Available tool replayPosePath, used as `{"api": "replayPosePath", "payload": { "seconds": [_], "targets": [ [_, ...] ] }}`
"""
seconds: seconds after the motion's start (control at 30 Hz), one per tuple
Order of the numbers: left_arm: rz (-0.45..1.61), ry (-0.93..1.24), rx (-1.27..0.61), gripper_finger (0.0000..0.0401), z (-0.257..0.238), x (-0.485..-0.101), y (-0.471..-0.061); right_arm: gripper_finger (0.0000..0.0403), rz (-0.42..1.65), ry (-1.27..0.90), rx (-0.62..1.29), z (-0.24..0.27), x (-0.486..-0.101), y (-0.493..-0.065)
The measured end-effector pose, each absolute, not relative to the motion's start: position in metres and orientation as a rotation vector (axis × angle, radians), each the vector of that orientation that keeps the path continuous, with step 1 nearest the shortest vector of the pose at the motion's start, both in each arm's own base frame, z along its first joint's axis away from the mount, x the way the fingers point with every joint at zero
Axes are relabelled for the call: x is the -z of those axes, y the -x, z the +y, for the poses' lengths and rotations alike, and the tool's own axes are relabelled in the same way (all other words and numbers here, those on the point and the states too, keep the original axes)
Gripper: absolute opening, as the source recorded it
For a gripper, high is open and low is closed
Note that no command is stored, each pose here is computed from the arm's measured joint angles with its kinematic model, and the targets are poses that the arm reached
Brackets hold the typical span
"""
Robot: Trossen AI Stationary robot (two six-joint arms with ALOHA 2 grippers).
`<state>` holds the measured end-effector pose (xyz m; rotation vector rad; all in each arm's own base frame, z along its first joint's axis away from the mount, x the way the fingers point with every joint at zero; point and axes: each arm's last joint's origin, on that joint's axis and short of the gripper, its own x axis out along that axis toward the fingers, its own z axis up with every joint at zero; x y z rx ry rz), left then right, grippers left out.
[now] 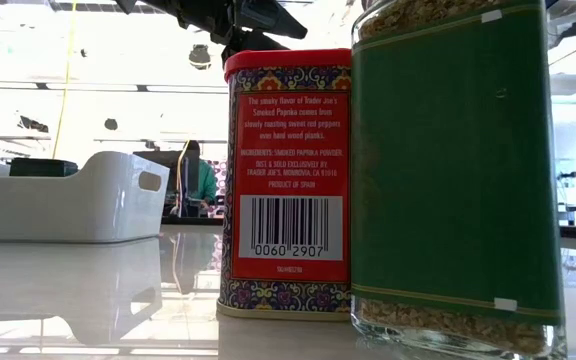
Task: Sort spices by type
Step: Put the green seasoning bottle into the black bin
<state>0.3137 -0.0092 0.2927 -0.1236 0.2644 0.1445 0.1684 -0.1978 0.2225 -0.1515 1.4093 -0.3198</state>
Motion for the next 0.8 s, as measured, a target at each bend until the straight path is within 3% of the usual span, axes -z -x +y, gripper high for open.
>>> {"api": "replayPosePath", "payload": {
  "seconds": [0.8],
  "targets": [
    [0.262, 0.157, -0.149, 0.0224, -0.0093, -0.2926, -0.3137, 0.0263, 1.412, 0.178, 0.304, -0.1992, -0.2228, -0.1674]
  ]
}}
